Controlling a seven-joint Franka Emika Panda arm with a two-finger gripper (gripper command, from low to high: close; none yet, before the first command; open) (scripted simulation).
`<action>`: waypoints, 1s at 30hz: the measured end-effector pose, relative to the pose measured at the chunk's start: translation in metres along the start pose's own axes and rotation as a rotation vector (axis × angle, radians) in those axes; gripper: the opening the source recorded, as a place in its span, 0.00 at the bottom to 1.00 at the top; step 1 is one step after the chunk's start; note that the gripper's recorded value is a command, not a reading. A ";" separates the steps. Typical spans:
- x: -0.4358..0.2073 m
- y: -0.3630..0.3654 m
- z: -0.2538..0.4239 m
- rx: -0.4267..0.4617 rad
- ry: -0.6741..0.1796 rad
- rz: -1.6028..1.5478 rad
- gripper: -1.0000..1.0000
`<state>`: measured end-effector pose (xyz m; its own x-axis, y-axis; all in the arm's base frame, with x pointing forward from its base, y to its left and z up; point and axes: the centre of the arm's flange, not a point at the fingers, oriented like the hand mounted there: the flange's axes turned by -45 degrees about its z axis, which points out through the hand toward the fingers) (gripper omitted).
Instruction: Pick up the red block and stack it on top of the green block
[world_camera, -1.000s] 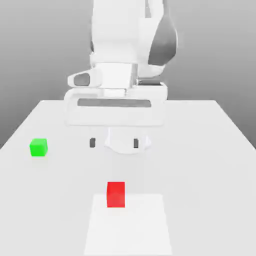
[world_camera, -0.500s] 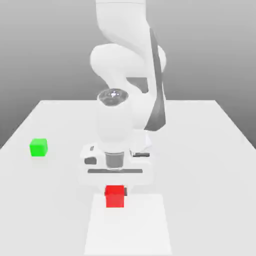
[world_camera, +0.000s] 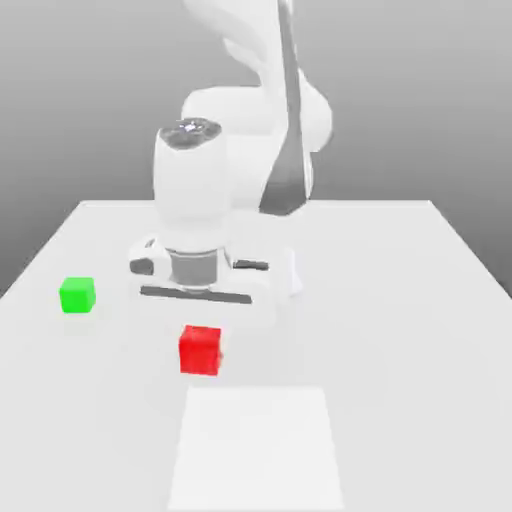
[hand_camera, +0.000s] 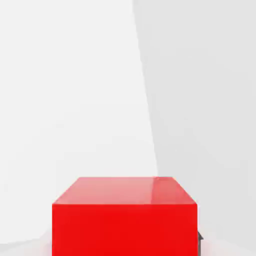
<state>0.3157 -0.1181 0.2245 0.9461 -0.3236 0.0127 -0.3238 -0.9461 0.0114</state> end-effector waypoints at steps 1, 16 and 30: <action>0.000 0.016 -0.002 -0.002 0.002 0.062 0.00; -0.095 0.235 -0.024 -0.009 0.000 0.997 0.00; -0.169 0.295 0.004 0.021 -0.008 1.369 0.00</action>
<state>0.0605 -0.3427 0.2215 -0.1270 -0.9919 -0.0045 -0.9917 0.1271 -0.0203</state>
